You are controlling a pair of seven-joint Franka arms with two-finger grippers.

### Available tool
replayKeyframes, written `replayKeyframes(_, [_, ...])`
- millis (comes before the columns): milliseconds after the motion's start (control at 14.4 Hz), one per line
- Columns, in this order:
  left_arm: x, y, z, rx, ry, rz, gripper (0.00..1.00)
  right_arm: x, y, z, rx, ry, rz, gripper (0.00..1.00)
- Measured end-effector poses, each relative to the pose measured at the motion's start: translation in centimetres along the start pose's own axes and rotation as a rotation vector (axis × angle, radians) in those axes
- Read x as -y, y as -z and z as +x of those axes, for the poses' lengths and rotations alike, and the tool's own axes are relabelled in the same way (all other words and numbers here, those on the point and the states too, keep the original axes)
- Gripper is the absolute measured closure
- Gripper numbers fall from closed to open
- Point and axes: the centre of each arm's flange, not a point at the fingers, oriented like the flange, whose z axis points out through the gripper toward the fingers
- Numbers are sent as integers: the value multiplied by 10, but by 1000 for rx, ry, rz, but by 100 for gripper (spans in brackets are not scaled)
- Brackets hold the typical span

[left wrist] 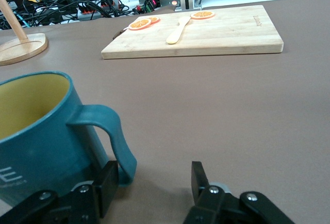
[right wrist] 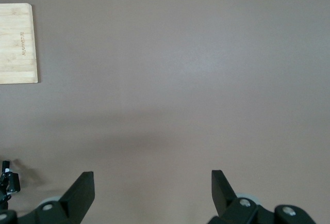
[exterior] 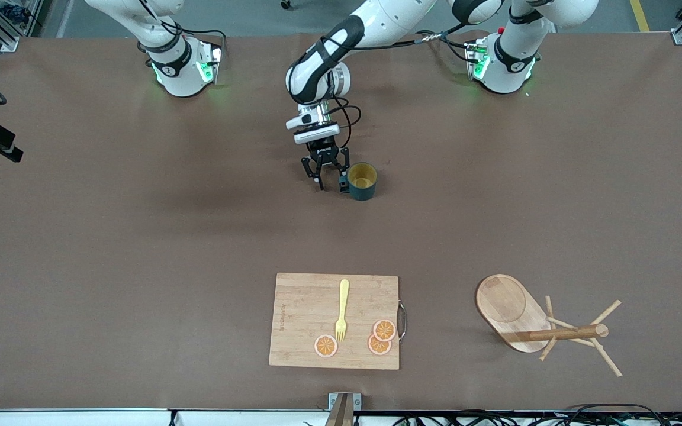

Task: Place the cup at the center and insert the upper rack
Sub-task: 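Close the left gripper on the teal mug handle, then lift the mug by its handle and carry it to the wooden stand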

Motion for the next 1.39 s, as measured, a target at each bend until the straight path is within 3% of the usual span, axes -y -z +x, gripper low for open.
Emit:
replayKeyframes(208, [0,-1,0,1,1,-1,41,0,0,0,0,0,-1,0])
replayKeyframes(486, [0,-2,2,0,3,0,61,0,1,0,-2,0,-1,0])
replayKeyframes(1180, [4,-17,9,2,18,23,75,2,4,0,-9,3,-1,0])
replayKeyframes(1319, [3,-18,10,2,27,24,89,2,4,0,-9,3,-1,0])
replayKeyframes(1388, [2,-18,11,3,34,24,91,2,4,0,-9,3,-1,0])
